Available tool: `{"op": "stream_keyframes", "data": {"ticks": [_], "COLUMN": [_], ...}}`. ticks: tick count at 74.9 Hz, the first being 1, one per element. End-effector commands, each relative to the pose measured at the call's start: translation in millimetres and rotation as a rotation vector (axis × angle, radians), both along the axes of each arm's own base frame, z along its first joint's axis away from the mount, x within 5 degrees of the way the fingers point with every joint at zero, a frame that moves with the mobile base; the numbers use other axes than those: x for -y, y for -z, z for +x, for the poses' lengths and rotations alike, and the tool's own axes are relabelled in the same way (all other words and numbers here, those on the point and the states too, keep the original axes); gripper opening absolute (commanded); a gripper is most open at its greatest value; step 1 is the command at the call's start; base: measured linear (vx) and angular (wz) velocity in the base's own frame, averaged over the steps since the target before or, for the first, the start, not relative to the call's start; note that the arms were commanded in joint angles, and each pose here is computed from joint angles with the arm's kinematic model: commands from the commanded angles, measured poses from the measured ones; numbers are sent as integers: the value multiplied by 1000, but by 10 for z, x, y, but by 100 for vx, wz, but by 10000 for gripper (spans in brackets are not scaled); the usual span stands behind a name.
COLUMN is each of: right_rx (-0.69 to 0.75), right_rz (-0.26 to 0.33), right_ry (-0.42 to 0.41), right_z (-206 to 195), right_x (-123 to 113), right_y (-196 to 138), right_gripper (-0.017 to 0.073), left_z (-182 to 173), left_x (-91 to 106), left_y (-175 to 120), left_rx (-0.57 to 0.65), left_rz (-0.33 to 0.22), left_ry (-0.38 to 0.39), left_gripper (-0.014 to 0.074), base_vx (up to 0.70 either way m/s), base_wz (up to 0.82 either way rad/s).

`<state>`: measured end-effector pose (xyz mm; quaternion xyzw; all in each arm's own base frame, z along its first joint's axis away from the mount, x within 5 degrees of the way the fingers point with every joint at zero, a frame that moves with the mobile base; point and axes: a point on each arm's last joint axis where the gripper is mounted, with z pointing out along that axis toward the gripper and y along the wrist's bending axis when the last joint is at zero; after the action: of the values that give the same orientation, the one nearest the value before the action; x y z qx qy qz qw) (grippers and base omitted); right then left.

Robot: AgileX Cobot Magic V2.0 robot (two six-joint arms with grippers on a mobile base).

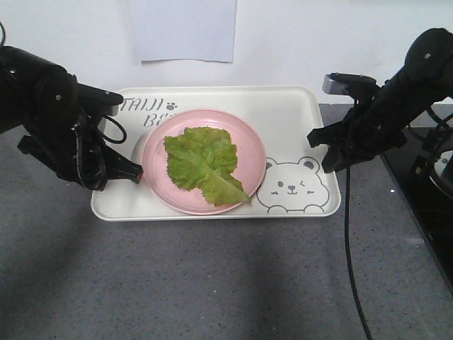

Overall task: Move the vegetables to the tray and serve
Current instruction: 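Lower the tray onto the countertop with both grippers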

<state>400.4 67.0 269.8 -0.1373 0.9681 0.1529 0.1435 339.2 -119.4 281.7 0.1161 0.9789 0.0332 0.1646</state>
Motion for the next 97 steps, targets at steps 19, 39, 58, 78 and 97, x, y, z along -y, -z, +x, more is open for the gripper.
{"op": "stream_keyframes", "data": {"ticks": [19, 39, 58, 78, 97], "right_rx": [43, 40, 35, 27, 9], "right_rz": [5, -24, -25, -25, -24], "right_ry": [-77, -83, -87, -75, -71], "right_z": [-16, -14, -19, -22, -35], "right_x": [-341, -320, -319, -316, -316], "right_y": [-67, -48, -44, -42, -38], "right_gripper": [-3, 15, 86, 275, 382], "left_z": [121, 138, 142, 132, 120], "left_x": [197, 166, 165, 160, 154], "left_y": [80, 164, 172, 175, 179], "left_rx": [43, 8, 7, -5, -19], "left_rz": [-54, 7, 13, 18, 23], "left_ry": [71, 78, 86, 84, 81], "left_gripper": [-6, -6, -2, 32, 126], "base_vx": [0, 0, 0, 0, 0], "base_wz": [0, 0, 0, 0, 0]}}
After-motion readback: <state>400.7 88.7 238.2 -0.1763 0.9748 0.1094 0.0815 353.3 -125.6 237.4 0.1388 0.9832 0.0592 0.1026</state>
